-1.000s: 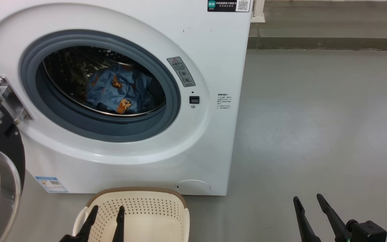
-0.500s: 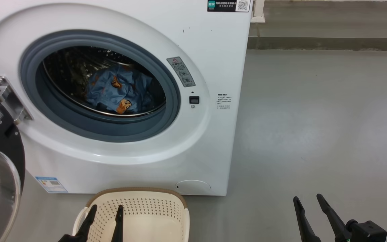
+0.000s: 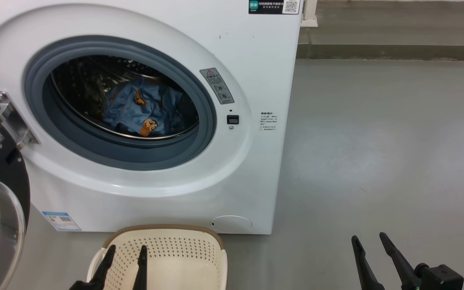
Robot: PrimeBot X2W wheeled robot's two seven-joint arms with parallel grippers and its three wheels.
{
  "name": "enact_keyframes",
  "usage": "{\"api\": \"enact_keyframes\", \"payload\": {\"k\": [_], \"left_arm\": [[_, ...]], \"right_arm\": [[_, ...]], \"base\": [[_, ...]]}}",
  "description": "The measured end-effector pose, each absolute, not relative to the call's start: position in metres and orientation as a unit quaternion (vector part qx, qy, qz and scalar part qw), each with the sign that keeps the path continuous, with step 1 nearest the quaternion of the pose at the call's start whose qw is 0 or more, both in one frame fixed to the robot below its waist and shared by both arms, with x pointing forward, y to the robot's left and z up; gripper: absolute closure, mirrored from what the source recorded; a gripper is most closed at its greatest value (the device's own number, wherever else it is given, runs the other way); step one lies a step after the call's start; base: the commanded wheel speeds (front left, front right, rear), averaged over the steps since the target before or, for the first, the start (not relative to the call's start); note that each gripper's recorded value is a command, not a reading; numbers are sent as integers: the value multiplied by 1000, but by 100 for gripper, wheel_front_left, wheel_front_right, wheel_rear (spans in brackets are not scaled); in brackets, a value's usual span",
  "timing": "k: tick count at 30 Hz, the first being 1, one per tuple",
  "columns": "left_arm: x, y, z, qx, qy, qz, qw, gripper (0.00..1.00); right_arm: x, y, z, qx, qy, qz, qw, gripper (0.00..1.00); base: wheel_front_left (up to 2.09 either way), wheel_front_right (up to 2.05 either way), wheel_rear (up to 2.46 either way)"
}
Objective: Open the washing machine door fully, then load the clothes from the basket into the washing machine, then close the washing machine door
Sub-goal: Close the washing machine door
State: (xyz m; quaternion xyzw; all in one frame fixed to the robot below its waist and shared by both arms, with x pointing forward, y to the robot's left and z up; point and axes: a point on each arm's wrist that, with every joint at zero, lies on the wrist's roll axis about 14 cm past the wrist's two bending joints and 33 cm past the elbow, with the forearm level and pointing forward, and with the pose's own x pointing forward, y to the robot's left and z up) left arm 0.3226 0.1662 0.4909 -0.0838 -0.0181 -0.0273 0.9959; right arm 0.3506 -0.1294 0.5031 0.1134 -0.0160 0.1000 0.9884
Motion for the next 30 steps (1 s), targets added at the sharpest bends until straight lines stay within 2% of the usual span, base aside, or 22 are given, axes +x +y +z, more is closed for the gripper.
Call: {"api": "enact_keyframes", "payload": {"k": [8,14,30], "left_arm": [[322,168,489,-86,-16,-26,996,0],[321,169,487,-90,-12,-23,996,0],[320,172,488,-90,-15,-18,996,0]], "right_arm": [[351,-129,503,113,-15,101,988,0],[351,-128,502,113,-14,102,988,0],[352,-126,501,113,-12,105,988,0]], "base": [[-7,7,0],[-80,80,0],[-186,186,0]]}}
